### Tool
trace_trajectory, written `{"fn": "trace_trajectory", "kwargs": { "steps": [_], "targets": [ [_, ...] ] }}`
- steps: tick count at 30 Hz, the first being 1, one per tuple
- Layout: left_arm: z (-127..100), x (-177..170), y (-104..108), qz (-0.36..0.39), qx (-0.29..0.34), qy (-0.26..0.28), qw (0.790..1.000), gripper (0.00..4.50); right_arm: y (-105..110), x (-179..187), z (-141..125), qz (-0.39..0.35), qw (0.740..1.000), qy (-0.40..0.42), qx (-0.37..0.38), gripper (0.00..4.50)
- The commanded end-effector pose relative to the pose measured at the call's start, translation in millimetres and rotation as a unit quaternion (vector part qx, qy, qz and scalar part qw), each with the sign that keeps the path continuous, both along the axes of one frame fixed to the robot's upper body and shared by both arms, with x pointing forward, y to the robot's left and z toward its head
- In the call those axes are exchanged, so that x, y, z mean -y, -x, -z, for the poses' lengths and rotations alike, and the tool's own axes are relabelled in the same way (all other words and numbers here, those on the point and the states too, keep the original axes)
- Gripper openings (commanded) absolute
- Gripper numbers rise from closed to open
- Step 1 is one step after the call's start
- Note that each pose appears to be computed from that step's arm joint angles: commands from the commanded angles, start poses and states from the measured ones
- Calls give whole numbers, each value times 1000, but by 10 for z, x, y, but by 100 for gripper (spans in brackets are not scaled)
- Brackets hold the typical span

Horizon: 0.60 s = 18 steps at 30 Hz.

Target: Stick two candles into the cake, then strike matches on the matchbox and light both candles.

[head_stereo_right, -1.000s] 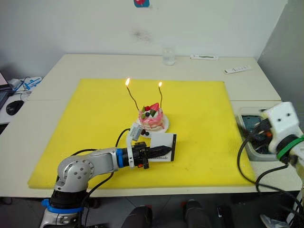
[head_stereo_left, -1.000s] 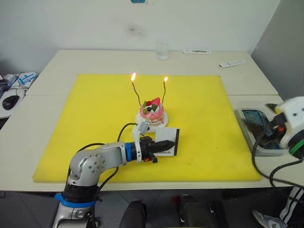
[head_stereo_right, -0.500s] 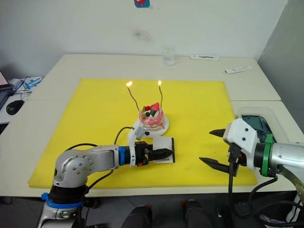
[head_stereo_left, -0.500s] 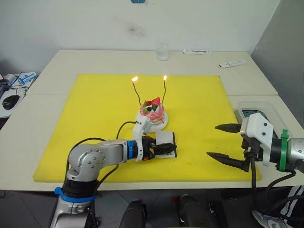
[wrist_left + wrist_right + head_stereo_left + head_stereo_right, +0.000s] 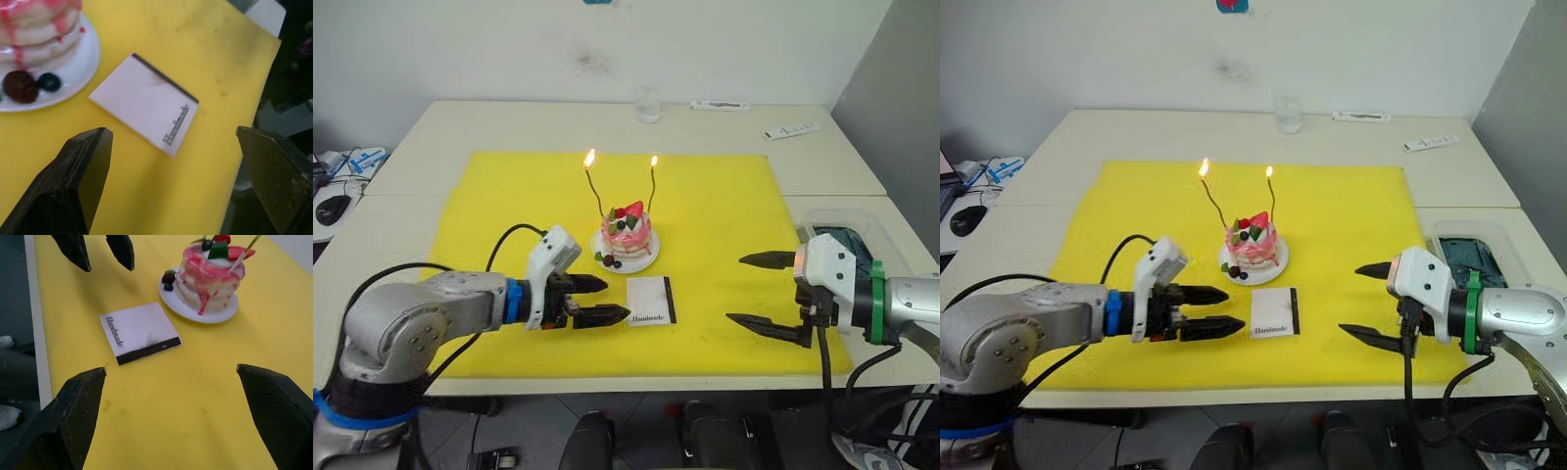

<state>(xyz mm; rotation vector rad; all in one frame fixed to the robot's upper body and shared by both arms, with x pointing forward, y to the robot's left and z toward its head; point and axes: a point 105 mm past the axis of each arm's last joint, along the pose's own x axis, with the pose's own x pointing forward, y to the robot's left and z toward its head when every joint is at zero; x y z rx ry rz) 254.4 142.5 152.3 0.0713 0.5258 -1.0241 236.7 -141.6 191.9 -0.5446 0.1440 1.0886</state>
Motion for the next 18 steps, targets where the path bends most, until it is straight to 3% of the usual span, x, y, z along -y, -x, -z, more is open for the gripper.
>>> {"fn": "trace_trajectory", "kwargs": {
  "steps": [1,9,12,18],
  "targets": [
    [-225,-252,-126,-20,110,-29,993,447,-40,65,-200,-1,999,-3,44,450],
    [-389,-935,-256,-79,229,-117,963,447,-160,381,-472,32,996,2,84,450],
    [-305,-1095,-205,-91,252,-161,950,447,-169,456,-522,33,995,8,98,450],
    [-199,-1128,-117,-98,248,-147,953,447,-170,397,-506,14,996,9,88,450]
  ]
}}
